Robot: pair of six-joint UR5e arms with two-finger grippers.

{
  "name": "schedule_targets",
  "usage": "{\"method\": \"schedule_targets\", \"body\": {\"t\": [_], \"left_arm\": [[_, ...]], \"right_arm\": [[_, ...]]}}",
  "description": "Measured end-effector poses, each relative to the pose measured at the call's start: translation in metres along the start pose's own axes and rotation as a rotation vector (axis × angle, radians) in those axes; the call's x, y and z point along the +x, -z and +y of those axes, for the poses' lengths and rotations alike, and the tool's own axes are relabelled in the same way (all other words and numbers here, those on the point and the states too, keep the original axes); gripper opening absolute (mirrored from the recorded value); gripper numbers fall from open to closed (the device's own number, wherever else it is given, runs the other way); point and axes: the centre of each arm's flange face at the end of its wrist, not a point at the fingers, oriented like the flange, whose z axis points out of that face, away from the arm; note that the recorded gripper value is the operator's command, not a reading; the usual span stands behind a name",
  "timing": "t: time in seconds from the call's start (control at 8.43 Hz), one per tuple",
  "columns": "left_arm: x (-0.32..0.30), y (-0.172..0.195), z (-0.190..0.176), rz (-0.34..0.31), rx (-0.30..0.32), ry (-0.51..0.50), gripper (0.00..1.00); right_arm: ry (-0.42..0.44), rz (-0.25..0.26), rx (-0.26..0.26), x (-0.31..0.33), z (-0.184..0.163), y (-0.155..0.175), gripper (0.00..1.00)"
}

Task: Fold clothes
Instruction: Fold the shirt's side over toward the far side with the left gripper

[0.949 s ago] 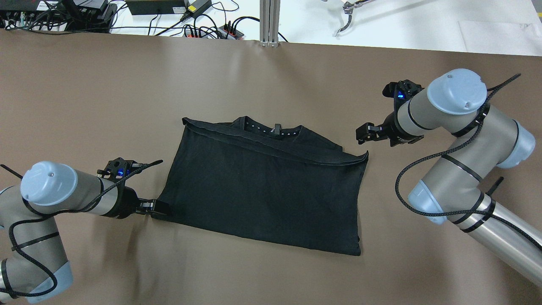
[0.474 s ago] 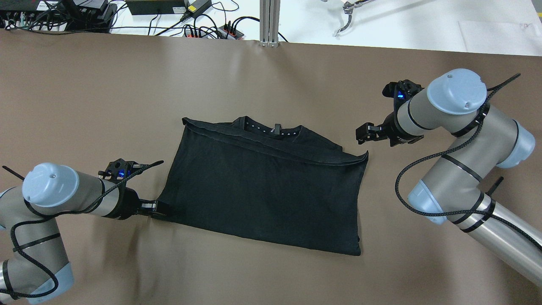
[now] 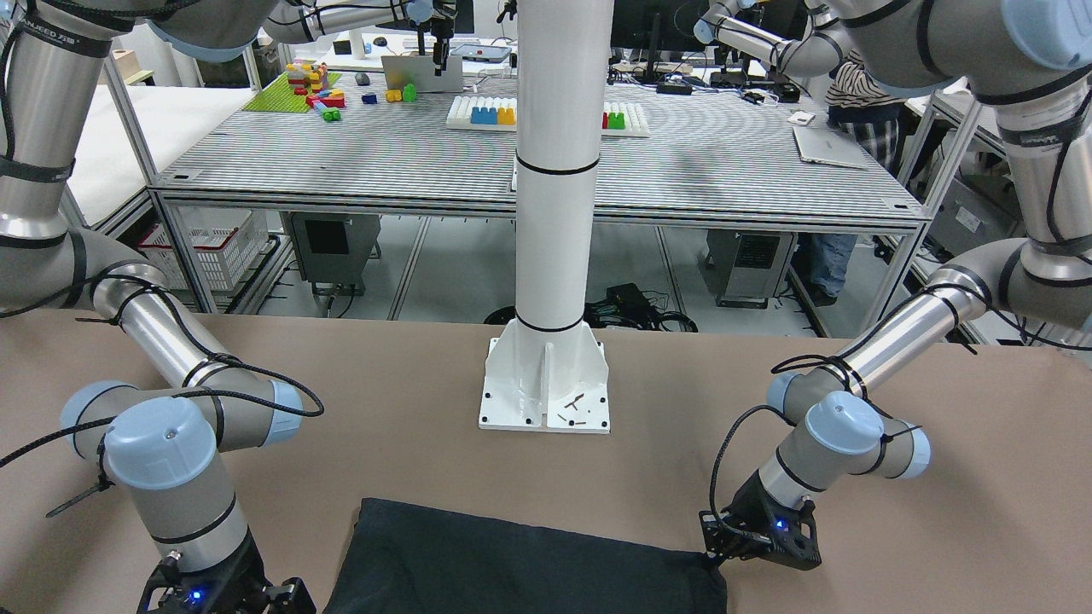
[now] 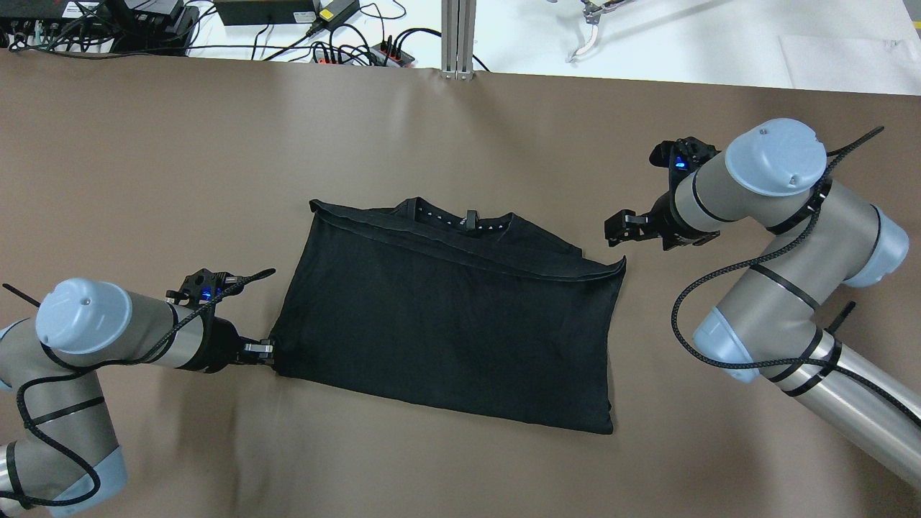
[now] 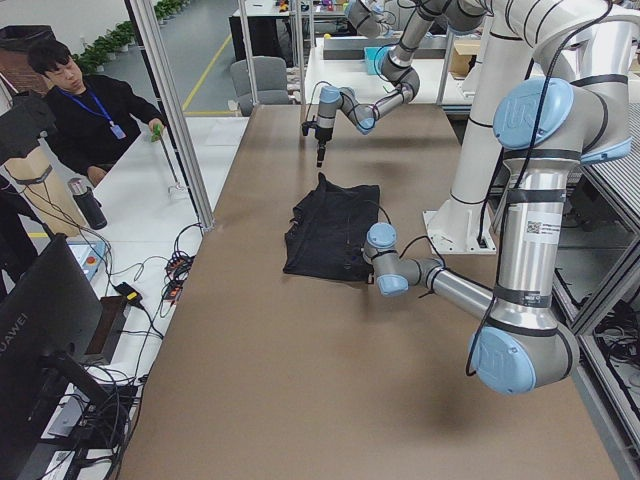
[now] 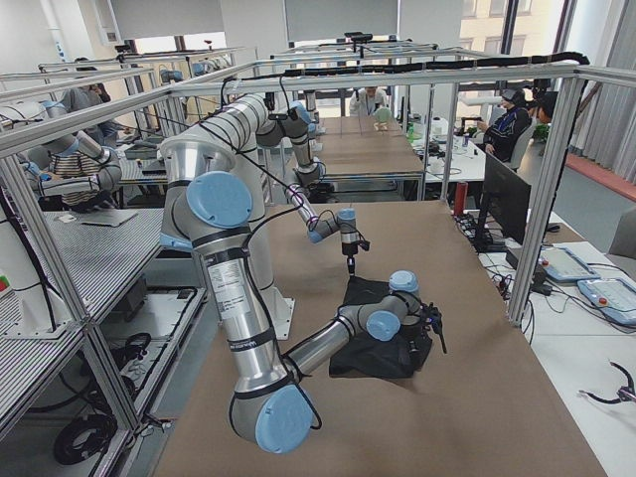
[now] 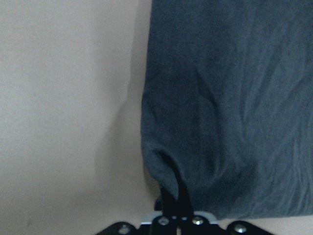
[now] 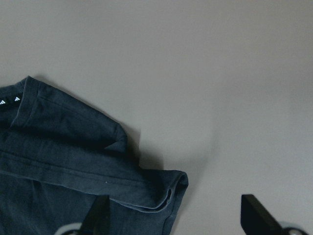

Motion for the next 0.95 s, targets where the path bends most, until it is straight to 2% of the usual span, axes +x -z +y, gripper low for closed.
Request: {"method": "schedule_targets", "body": {"t": [0.24,0.36,0.59,0.95], "left_arm": [[-0.004,0.006,-0.011,-0.003,0.037,0.002,0.00],[-0.009,0.015,-0.029,-0.014,0.068,-0.007,0.00],[-0.015,0.025,-0.095,-0.064,0.145,-0.024,0.00],[0.027,0.000,-0.231,-0.127,0.230,0.010,0.00]], "right_arm": [[0.000,0.001,0.000,0.000,0.000,-0.001,0.94],[0.001,0.001,0.000,0.000,0.000,-0.001,0.94],[0.001,0.003,0.001,0.000,0.000,-0.001,0.94],[0.000,0.003,0.003,-0.001,-0.001,-0.001,0.94]]}}
